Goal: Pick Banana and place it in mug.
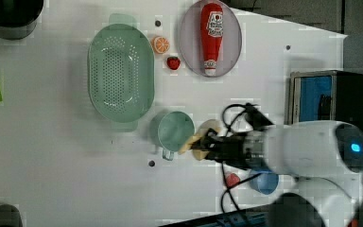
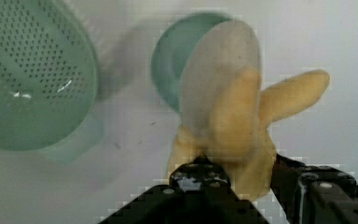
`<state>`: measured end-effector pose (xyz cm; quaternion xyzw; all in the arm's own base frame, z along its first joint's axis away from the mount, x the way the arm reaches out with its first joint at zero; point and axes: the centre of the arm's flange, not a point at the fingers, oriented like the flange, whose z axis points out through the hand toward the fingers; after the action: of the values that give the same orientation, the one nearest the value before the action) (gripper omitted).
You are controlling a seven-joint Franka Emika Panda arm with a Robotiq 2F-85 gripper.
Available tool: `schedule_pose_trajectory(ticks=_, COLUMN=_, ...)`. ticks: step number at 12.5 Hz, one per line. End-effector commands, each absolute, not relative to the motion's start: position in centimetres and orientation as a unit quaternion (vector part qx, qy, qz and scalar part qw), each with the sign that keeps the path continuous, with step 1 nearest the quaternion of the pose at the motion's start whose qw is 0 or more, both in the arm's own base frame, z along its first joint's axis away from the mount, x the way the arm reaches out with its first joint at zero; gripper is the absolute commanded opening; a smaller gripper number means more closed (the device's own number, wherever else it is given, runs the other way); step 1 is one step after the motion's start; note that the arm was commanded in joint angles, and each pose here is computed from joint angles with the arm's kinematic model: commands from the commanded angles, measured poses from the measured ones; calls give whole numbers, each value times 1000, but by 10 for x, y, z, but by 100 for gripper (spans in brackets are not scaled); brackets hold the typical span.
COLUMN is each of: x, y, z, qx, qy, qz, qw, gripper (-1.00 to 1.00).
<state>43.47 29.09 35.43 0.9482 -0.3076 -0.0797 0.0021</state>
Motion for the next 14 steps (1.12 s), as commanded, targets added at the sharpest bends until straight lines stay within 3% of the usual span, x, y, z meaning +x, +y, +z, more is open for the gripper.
schedule_pose_trajectory(ticks=1, x=458, y=275, z=328, qx=908, qy=-411, qz=-76, qw=-21, gripper=-26)
schedule_pose_trajectory(ticks=6, x=458, y=264, z=267, qx=918, qy=-393, qz=-46, qw=-23, gripper=-26)
schedule_pose_trajectory(ticks=8, x=455, y=260, z=251, qx=916, qy=-396, qz=-50, qw=-24, gripper=-18)
schedule_pose_trajectory(ticks=9, x=452, y=258, z=242, qx=916, qy=-397, qz=-55, qw=-21, gripper=2)
schedule_pose_trajectory(ticks=13, x=454, y=260, z=240, qx=915, qy=-399, qz=-45, qw=-38, gripper=91)
schedule_pose_trajectory(ticks=14, x=455, y=259, z=244, qx=915, qy=-399, qz=-41, qw=-39, gripper=100)
